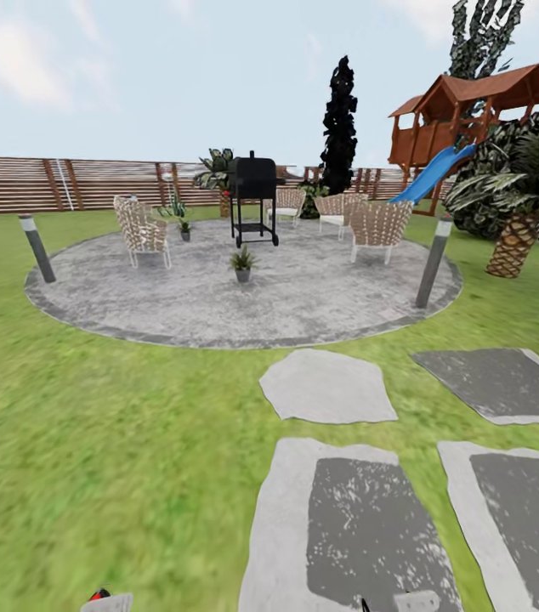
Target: Pick up the pesticide atomizer in the garden and spray insectifuge to fully cover both potted plants in the garden.
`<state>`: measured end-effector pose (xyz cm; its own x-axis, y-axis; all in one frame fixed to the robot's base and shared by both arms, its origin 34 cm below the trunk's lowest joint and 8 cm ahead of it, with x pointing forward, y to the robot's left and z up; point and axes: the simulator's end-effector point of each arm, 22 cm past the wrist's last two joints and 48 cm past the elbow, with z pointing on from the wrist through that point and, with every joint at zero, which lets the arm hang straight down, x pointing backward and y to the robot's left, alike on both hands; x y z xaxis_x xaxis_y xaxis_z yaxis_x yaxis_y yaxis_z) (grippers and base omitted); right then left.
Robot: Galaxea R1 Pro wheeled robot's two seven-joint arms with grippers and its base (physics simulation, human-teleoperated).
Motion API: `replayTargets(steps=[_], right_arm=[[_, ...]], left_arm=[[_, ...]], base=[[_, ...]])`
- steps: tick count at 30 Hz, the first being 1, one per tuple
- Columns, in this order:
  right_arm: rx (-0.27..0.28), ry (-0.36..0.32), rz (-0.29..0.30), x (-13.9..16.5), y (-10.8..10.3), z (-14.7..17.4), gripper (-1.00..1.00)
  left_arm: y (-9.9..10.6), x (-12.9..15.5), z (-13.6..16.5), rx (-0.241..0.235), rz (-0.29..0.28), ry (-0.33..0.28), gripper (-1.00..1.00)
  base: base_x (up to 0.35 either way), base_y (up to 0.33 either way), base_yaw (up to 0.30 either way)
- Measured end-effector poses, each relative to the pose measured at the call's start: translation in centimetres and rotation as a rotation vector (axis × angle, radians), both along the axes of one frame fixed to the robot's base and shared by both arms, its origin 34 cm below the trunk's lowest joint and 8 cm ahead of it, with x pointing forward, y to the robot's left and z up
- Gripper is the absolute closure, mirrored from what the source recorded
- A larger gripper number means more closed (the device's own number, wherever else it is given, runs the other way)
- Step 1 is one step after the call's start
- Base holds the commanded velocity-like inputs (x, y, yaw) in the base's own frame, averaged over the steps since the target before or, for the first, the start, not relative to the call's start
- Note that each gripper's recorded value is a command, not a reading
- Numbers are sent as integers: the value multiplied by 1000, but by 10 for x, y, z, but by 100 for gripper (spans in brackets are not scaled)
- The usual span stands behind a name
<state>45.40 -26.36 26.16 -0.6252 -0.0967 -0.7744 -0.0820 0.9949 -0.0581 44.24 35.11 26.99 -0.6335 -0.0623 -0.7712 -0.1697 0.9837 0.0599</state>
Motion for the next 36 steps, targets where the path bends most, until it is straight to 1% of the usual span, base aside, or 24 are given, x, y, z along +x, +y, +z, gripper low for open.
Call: replayTargets(steps=[36], right_arm=[[-1,1,1,0,0,0,-100]], left_arm=[[0,0,0,-1,1,0,100]], base=[[340,0,0]])
